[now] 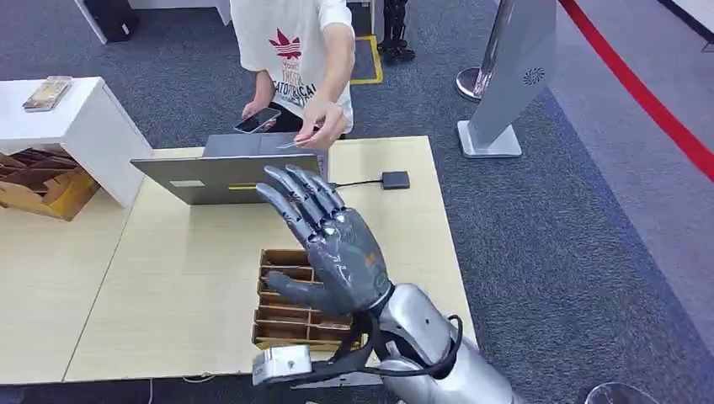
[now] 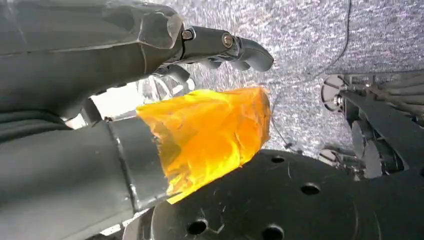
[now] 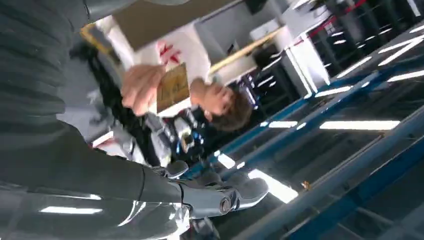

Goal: Pass the card to the sensor for recognition and then transmit it.

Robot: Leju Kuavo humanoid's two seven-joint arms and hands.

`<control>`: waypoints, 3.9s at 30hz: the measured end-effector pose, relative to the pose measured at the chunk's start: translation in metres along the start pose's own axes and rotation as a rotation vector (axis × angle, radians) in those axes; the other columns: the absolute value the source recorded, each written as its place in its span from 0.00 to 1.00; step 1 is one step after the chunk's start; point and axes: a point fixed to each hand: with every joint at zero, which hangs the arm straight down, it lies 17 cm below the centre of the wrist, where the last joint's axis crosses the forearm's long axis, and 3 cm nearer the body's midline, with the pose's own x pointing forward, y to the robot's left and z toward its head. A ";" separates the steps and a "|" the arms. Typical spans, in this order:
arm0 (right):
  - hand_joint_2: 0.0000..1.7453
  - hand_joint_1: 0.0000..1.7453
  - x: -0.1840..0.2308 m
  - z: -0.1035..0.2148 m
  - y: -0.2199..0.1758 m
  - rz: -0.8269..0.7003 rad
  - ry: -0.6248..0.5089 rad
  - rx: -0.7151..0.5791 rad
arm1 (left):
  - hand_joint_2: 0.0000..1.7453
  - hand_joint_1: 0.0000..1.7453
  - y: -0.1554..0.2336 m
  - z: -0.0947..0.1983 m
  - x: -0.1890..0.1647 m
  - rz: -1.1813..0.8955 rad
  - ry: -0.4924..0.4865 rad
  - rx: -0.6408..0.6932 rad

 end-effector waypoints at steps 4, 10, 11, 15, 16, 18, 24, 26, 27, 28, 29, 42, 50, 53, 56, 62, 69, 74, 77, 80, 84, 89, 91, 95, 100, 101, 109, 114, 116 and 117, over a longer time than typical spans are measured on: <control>1.00 0.00 -0.009 -0.011 0.003 0.078 -0.007 0.013 | 0.00 0.00 0.002 -0.001 0.002 -0.024 -0.004 -0.002; 1.00 0.00 -0.040 -0.032 0.015 0.279 -0.007 0.072 | 0.00 0.00 0.003 -0.002 0.008 -0.091 -0.009 -0.010; 1.00 0.00 -0.048 -0.035 0.018 0.312 -0.004 0.088 | 0.00 0.00 0.004 -0.002 0.010 -0.102 -0.009 -0.010; 1.00 0.00 -0.072 -0.045 0.023 0.389 0.008 0.127 | 0.00 0.00 0.003 -0.002 0.016 -0.123 -0.015 -0.018; 1.00 0.00 -0.075 -0.046 0.024 0.399 0.010 0.132 | 0.00 0.00 0.003 -0.002 0.017 -0.124 -0.017 -0.019; 1.00 0.00 -0.079 -0.047 0.026 0.406 0.016 0.142 | 0.00 0.00 0.004 -0.002 0.018 -0.127 -0.018 -0.019; 1.00 0.00 -0.104 -0.049 0.031 0.476 0.039 0.182 | 0.00 0.00 0.004 -0.002 0.016 -0.153 -0.008 -0.022; 1.00 0.00 -0.108 -0.049 0.032 0.481 0.042 0.188 | 0.00 0.00 0.004 -0.002 0.016 -0.157 -0.007 -0.023; 1.00 0.00 -0.110 -0.049 0.033 0.484 0.045 0.194 | 0.00 0.00 0.004 -0.002 0.016 -0.158 -0.008 -0.023; 1.00 0.00 -0.112 -0.048 0.034 0.487 0.048 0.199 | 0.00 0.00 0.005 -0.002 0.016 -0.158 -0.008 -0.023; 1.00 0.00 -0.113 -0.048 0.035 0.488 0.050 0.202 | 0.00 0.00 0.005 -0.003 0.016 -0.160 -0.008 -0.023; 1.00 1.00 -0.157 -0.046 0.042 0.600 0.109 0.294 | 0.00 0.00 0.005 -0.003 0.023 -0.181 -0.009 -0.029; 1.00 1.00 -0.181 -0.034 0.046 0.603 0.166 0.332 | 0.00 0.00 0.006 -0.003 0.024 -0.181 -0.008 -0.030; 1.00 1.00 -0.187 -0.030 0.047 0.602 0.183 0.342 | 0.00 0.00 0.006 -0.003 0.023 -0.181 -0.007 -0.030; 1.00 1.00 -0.193 -0.028 0.047 0.599 0.197 0.348 | 0.00 0.00 0.006 -0.003 0.023 -0.181 -0.007 -0.029; 1.00 1.00 -0.199 -0.021 0.051 0.591 0.212 0.371 | 0.00 0.00 0.006 -0.003 0.023 -0.180 -0.007 -0.029; 1.00 1.00 -0.206 -0.016 0.052 0.575 0.237 0.378 | 0.00 0.00 0.006 -0.003 0.023 -0.177 -0.006 -0.028; 1.00 1.00 -0.205 -0.010 0.056 0.444 0.290 0.368 | 0.00 0.00 0.006 -0.003 0.023 -0.161 -0.006 -0.026; 1.00 1.00 -0.193 -0.011 0.059 0.271 0.328 0.332 | 0.00 0.00 0.006 -0.003 0.021 -0.143 -0.013 -0.026; 1.00 1.00 -0.169 -0.020 0.056 0.006 0.369 0.259 | 0.00 0.00 0.006 -0.003 0.017 -0.118 -0.014 -0.022; 1.00 1.00 -0.138 -0.028 0.047 -0.344 0.401 0.171 | 0.00 0.00 0.006 -0.002 0.010 -0.082 -0.016 -0.020; 1.00 1.00 -0.099 -0.037 0.014 -0.828 0.398 0.035 | 0.00 0.00 0.006 -0.002 0.006 -0.029 -0.014 -0.017; 1.00 1.00 -0.088 -0.037 0.001 -0.965 0.374 0.002 | 0.00 0.00 0.005 -0.001 0.003 -0.010 -0.011 -0.017; 1.00 1.00 -0.081 -0.021 -0.010 -1.149 0.359 -0.019 | 0.00 0.00 0.004 -0.001 0.000 0.040 -0.007 -0.016; 1.00 1.00 -0.089 0.032 0.006 -1.274 0.423 -0.012 | 0.00 0.00 0.001 0.000 -0.006 0.081 0.000 -0.021; 1.00 1.00 -0.092 0.044 0.010 -1.278 0.444 -0.011 | 0.00 0.00 0.000 0.001 -0.007 0.090 0.003 -0.021; 1.00 1.00 -0.122 0.142 0.038 -1.157 0.663 0.039 | 0.00 0.00 -0.003 0.003 -0.023 0.148 0.034 -0.019; 1.00 1.00 -0.134 0.188 0.044 -1.023 0.752 0.101 | 0.00 0.00 -0.003 0.004 -0.032 0.182 0.051 -0.011; 1.00 1.00 -0.139 0.204 0.045 -0.950 0.780 0.135 | 0.00 0.00 -0.003 0.004 -0.034 0.194 0.060 -0.009; 1.00 1.00 -0.141 0.209 0.045 -0.920 0.789 0.150 | 0.00 0.00 -0.003 0.005 -0.035 0.196 0.061 -0.008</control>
